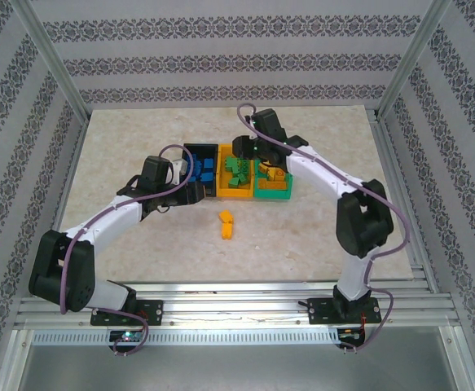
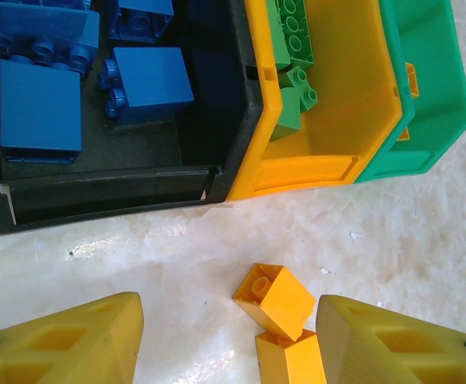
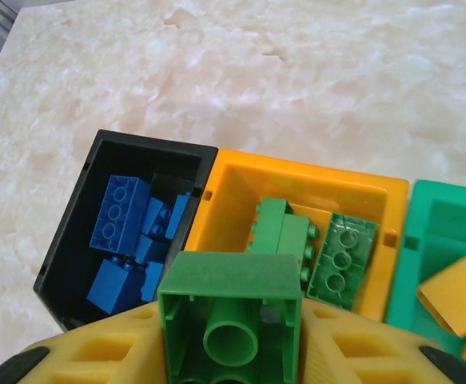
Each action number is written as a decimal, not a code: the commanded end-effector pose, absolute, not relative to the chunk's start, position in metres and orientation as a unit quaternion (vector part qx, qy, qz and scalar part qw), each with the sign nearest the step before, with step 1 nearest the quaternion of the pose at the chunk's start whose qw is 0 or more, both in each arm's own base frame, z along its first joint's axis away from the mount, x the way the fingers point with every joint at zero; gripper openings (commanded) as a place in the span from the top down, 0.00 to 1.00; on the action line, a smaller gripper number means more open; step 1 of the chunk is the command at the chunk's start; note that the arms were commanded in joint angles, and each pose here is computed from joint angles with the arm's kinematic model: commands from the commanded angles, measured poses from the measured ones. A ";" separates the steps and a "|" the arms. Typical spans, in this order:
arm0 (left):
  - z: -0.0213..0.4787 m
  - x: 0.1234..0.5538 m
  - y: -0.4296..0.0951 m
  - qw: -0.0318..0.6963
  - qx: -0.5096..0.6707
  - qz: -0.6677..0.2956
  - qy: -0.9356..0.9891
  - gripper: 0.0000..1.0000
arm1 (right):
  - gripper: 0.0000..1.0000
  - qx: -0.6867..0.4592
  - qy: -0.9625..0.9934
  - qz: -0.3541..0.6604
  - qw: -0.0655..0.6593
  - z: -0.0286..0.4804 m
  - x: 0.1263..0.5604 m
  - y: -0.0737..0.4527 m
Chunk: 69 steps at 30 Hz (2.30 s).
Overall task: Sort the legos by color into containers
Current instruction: Place the lego in the container, then pick up the lego from the bottom-center of the table.
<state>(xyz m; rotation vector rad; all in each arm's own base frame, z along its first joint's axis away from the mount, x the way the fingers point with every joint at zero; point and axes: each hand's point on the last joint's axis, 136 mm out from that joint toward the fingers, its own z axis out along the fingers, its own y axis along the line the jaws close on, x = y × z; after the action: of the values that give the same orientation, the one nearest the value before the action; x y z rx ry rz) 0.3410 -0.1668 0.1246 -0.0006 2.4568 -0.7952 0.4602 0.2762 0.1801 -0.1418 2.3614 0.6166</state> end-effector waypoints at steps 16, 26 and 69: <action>0.124 0.334 -0.169 0.270 0.000 -0.297 0.916 0.41 | 0.54 -0.091 0.927 0.238 0.274 0.117 0.463 0.323; 0.119 0.331 -0.178 0.259 0.012 -0.306 0.916 0.41 | 0.53 -0.088 0.927 0.231 0.283 0.128 0.432 0.300; 0.058 0.311 -0.212 0.167 0.002 -0.315 0.934 0.41 | 0.44 -0.199 0.944 0.203 0.169 0.057 0.233 0.328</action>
<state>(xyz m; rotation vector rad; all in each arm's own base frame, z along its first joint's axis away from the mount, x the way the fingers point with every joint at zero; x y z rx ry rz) 0.3080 -0.2205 0.0583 0.0663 2.6743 -0.9104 0.2273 0.3257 0.0559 -0.6099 2.6946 0.5892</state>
